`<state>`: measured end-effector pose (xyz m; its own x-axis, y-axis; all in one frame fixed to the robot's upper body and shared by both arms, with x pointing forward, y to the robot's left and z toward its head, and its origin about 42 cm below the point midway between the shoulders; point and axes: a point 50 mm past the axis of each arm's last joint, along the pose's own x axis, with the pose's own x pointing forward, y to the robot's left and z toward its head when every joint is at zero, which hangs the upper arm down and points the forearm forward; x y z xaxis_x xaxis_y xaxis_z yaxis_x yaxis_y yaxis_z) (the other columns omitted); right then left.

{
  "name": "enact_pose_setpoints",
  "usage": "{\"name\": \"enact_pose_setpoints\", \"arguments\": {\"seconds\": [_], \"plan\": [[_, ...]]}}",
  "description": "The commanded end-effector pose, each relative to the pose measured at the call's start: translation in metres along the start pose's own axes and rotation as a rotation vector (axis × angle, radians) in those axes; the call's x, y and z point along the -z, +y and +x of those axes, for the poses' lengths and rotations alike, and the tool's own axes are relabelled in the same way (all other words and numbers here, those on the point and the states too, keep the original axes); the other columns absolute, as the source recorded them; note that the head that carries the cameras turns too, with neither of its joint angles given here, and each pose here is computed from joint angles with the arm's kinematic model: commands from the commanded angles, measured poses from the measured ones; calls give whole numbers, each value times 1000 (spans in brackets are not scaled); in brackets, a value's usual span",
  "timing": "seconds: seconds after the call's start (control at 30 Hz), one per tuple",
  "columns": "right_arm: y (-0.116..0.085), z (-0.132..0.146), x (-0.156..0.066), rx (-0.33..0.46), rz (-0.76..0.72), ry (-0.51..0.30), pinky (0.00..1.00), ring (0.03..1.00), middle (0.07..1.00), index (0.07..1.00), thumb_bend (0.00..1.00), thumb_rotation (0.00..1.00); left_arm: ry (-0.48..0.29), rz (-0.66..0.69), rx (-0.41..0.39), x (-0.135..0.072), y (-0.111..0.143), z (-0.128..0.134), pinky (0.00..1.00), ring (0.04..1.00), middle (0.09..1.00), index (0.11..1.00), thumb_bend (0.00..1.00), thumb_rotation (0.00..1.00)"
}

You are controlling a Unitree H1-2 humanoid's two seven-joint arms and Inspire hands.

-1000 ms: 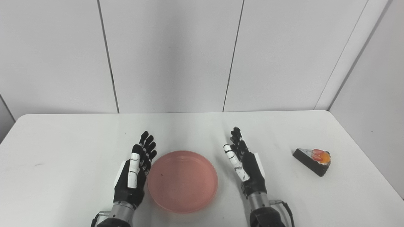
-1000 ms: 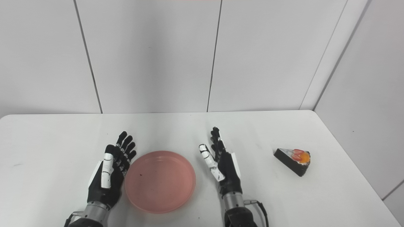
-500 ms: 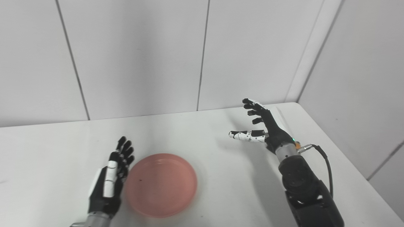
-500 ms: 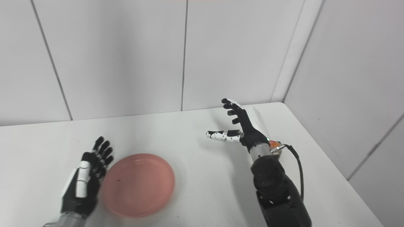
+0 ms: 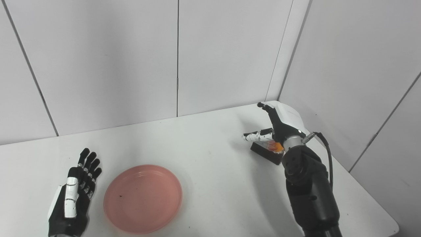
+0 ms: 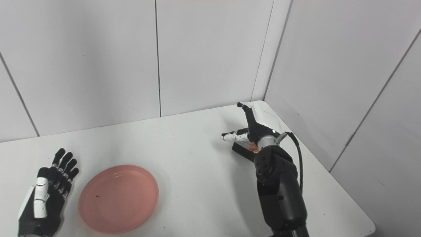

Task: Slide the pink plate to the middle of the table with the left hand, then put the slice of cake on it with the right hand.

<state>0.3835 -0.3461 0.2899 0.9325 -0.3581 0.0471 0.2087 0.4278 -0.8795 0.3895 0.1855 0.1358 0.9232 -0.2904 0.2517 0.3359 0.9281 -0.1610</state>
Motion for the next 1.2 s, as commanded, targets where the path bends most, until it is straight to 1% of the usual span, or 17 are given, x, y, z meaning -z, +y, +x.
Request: {"name": "enact_pose_setpoints", "arguments": {"seconds": [0.0, 0.1, 0.23, 0.3, 0.4, 0.5, 0.53, 0.6, 0.67, 0.7, 0.73, 0.8, 0.83, 0.87, 0.97, 1.1, 1.17], "plan": [[-23, 2, -8, 53, -14, -10, 774, 903, 897, 853, 773, 313, 60, -4, -28, 22, 12, -25, 1000, 1000, 1000, 1000, 613, 1000], [-25, 3, -2, 40, -33, 25, 843, 919, 911, 858, 802, 303, 61, 5, -25, 21, 11, -24, 1000, 1000, 1000, 1000, 605, 1000], [-25, 4, 6, 30, -76, 63, 806, 933, 929, 847, 818, 282, 59, -3, -27, 20, 11, -24, 1000, 1000, 1000, 1000, 599, 1000], [-25, 7, 10, 19, -114, 90, 790, 921, 930, 846, 820, 308, 57, 3, -23, 19, 10, -24, 1000, 1000, 1000, 1000, 597, 1000], [-24, 12, 17, -1, -131, 113, 837, 879, 903, 841, 828, 284, 57, 4, -24, 18, 10, -24, 1000, 1000, 1000, 1000, 607, 1000], [-19, 18, 26, -34, -127, 132, 862, 885, 894, 834, 828, 258, 58, 8, -31, 18, 9, -24, 1000, 1000, 1000, 1000, 612, 1000], [-17, 21, 29, -47, -123, 141, 802, 870, 888, 835, 824, 209, 58, 12, -30, 18, 8, -24, 1000, 1000, 1000, 1000, 615, 1000], [-11, 26, 37, -74, -137, 153, 732, 840, 873, 829, 819, 178, 61, 13, -25, 17, 8, -25, 1000, 1000, 1000, 1000, 618, 1000], [-6, 31, 43, -88, -137, 157, 561, 684, 754, 808, 820, 108, 59, 11, -18, 15, 6, -25, 1000, 1000, 1000, 1000, 611, 1000], [-4, 33, 47, -96, -127, 160, 379, 488, 589, 810, 696, 46, 59, 11, -15, 15, 6, -25, 1000, 1000, 1000, 1000, 607, 1000], [-2, 35, 50, -100, -116, 162, 357, 464, 568, 811, 670, 37, 60, 12, -15, 15, 5, -25, 1000, 1000, 1000, 1000, 607, 1000], [3, 38, 56, -110, -93, 163, 272, 365, 500, 811, 597, 9, 62, 12, -18, 15, 5, -25, 1000, 1000, 1000, 1000, 611, 1000], [5, 39, 59, -114, -84, 161, 211, 284, 481, 804, 581, 3, 63, 11, -20, 15, 5, -25, 1000, 1000, 1000, 1000, 618, 1000], [8, 42, 62, -127, -89, 164, 191, 256, 474, 802, 576, 1, 64, 15, -20, 15, 5, -25, 1000, 1000, 1000, 1000, 621, 1000], [16, 48, 70, -145, -127, 174, 187, 249, 469, 782, 569, 0, 65, 18, -22, 15, 4, -26, 1000, 1000, 1000, 1000, 620, 1000], [22, 53, 73, -142, -158, 189, 188, 254, 469, 771, 567, 0, 62, 3, -27, 15, 2, -24, 1000, 1000, 1000, 999, 632, 995], [23, 54, 75, -121, -162, 192, 189, 258, 470, 724, 565, 0, 64, -7, -26, 13, 0, -24, 1000, 1000, 1000, 995, 636, 986]]}}
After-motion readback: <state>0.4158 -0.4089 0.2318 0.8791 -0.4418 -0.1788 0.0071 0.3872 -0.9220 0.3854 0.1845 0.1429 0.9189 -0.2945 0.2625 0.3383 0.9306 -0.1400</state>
